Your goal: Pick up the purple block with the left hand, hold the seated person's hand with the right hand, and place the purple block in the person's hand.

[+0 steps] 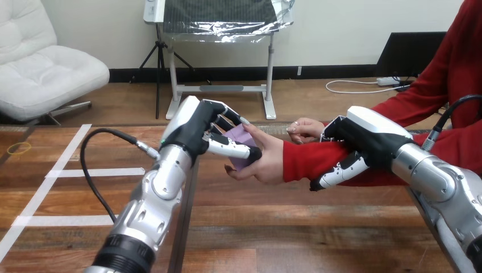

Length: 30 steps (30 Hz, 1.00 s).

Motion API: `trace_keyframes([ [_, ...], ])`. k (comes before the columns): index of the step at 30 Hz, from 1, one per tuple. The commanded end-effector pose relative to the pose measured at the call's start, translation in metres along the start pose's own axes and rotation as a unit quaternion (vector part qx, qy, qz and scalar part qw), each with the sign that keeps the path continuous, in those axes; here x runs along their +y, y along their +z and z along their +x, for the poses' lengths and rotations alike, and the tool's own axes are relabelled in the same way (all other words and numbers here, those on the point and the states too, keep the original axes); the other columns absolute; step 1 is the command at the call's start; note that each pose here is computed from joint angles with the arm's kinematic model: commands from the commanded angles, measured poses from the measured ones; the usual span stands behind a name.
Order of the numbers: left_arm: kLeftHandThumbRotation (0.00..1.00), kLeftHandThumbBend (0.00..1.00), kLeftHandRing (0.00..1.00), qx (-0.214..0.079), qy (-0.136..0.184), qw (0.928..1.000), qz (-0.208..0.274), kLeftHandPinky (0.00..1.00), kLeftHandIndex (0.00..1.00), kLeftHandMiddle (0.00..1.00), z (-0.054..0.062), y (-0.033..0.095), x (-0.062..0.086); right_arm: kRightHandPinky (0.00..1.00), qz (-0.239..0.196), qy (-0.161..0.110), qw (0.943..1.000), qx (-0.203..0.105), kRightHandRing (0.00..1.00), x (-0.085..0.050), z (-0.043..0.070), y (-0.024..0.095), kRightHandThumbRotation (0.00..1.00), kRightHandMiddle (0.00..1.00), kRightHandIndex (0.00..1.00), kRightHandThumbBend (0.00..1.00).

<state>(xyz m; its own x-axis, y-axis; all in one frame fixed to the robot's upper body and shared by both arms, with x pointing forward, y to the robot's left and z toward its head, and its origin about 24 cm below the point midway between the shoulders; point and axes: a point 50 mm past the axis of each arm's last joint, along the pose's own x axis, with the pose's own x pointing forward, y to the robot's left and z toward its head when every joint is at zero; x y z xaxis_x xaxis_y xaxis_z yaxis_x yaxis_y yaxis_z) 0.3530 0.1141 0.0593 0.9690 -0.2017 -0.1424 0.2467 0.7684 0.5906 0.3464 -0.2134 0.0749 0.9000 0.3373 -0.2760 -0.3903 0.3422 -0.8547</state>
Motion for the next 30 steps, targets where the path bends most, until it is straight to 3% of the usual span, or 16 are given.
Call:
trace_keyframes([
  [1, 0.00, 0.70, 0.41, -0.059, 0.001, 0.9982, -0.001, 0.36, 0.46, 0.46, 0.013, 0.036, 0.000, 0.31, 0.003, -0.031, 0.9966, -0.076, 0.31, -0.017, 0.014, 0.041, 0.26, 0.34, 0.35, 0.94],
  [19, 0.00, 0.72, 0.45, -0.049, -0.026, 0.9978, -0.037, 0.37, 0.46, 0.49, 0.015, 0.035, -0.025, 0.30, 0.006, -0.031, 0.9961, -0.082, 0.31, -0.016, 0.013, 0.045, 0.26, 0.35, 0.35, 0.94],
  [30, 0.00, 0.71, 0.46, -0.050, -0.039, 0.9969, -0.047, 0.38, 0.46, 0.50, 0.012, 0.034, -0.030, 0.30, 0.009, -0.030, 0.9960, -0.084, 0.31, -0.014, 0.012, 0.044, 0.26, 0.35, 0.36, 0.94],
])
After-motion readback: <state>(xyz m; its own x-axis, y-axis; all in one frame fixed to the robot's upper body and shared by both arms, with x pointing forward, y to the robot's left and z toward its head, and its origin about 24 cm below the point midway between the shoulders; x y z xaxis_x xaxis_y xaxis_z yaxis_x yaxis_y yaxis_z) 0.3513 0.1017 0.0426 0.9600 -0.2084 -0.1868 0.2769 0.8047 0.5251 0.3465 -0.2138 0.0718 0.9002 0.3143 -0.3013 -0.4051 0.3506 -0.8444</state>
